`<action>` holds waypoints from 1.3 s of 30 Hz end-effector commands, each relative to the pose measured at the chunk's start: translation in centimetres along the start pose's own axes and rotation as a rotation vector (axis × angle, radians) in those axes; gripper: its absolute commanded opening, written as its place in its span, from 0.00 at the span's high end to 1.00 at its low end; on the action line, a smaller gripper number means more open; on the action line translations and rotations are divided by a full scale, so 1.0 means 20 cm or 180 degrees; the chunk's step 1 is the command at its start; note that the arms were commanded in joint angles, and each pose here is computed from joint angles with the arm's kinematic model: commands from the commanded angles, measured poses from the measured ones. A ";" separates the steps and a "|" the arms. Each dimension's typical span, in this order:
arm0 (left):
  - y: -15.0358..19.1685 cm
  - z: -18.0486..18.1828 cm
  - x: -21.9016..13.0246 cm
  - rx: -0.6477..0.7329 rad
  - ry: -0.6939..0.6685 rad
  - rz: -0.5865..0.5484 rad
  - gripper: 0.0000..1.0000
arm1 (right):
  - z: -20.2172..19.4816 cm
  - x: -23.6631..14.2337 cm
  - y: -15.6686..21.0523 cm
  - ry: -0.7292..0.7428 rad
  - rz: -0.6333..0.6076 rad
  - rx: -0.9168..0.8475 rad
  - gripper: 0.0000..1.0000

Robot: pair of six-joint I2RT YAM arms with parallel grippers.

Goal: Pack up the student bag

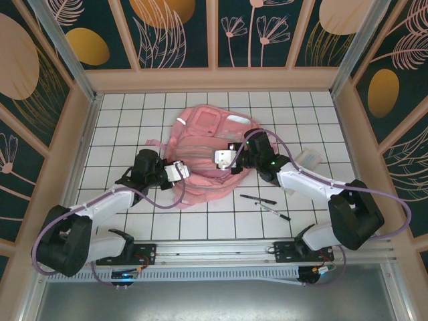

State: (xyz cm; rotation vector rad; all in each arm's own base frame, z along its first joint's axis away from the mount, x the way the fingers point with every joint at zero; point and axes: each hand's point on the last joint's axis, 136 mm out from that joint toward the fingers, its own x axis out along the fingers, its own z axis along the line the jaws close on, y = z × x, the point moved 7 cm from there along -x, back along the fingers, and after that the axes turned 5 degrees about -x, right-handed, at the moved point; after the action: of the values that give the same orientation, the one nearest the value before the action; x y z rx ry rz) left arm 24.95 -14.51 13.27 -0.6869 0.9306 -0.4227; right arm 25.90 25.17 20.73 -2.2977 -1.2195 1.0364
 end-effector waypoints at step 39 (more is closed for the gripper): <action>0.03 -0.05 -0.08 0.0111 0.0154 0.0154 1.00 | -0.08 -0.01 0.02 0.0246 0.0032 -0.0102 1.00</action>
State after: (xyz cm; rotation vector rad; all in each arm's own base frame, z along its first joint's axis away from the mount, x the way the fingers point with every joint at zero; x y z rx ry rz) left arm 24.08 -13.69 13.59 -0.6502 0.9169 -0.3919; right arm 25.96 25.11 20.71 -2.2980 -1.2183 1.0365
